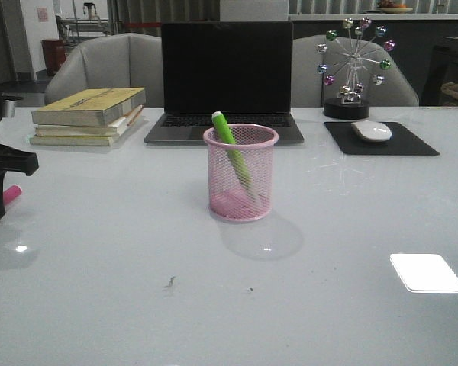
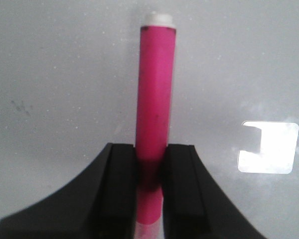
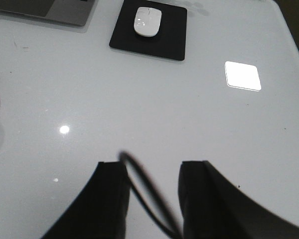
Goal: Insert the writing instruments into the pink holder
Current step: 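Lower the left gripper onto the pink highlighter and close it, then lift the pink highlighter and carry it above the holder, then lower the pink highlighter into the holder and release it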
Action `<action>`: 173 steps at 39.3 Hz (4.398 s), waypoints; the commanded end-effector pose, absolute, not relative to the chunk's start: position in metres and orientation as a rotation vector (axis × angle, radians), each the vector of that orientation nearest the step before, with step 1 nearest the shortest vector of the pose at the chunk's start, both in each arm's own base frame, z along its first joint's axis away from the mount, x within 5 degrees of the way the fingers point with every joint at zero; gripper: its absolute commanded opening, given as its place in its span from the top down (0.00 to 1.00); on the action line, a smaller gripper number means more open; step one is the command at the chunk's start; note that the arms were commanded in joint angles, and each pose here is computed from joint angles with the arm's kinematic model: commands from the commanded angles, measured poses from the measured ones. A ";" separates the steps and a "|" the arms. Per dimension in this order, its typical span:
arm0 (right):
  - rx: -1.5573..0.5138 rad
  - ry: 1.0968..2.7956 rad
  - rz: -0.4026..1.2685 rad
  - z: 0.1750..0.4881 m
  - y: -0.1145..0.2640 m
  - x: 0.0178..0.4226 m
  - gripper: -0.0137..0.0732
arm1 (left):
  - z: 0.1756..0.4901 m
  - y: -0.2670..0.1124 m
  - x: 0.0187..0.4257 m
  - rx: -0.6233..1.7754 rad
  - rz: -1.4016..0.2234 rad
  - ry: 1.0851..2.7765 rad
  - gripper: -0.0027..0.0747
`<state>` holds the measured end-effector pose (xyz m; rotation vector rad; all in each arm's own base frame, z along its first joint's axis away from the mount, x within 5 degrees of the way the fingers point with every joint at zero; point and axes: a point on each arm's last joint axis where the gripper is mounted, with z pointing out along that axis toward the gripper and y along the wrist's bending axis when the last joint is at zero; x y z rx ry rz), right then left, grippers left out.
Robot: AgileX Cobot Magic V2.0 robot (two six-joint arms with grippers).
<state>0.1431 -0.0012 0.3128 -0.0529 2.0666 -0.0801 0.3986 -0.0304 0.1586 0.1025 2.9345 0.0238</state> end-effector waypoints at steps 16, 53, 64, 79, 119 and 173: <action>-0.067 1.961 -0.099 0.328 -0.002 0.145 0.41 | 0.231 -0.050 0.413 0.189 -0.094 2.694 0.84; -0.067 1.961 -0.099 0.328 -0.002 0.145 0.41 | 0.434 -0.231 0.375 0.635 -0.763 1.530 0.84; -0.067 1.961 -0.099 0.328 -0.002 0.145 0.41 | 0.422 -0.256 0.378 0.565 -0.842 1.434 0.84; -0.067 1.961 -0.099 0.328 -0.002 0.145 0.41 | 0.359 -0.256 0.385 0.587 -0.699 1.571 0.84; -0.067 1.961 -0.099 0.328 -0.002 0.145 0.41 | 0.302 -0.254 0.375 0.644 -0.730 1.724 0.85; -0.067 1.961 -0.099 0.328 -0.002 0.145 0.41 | 0.279 -0.257 0.375 0.659 -0.757 1.780 0.39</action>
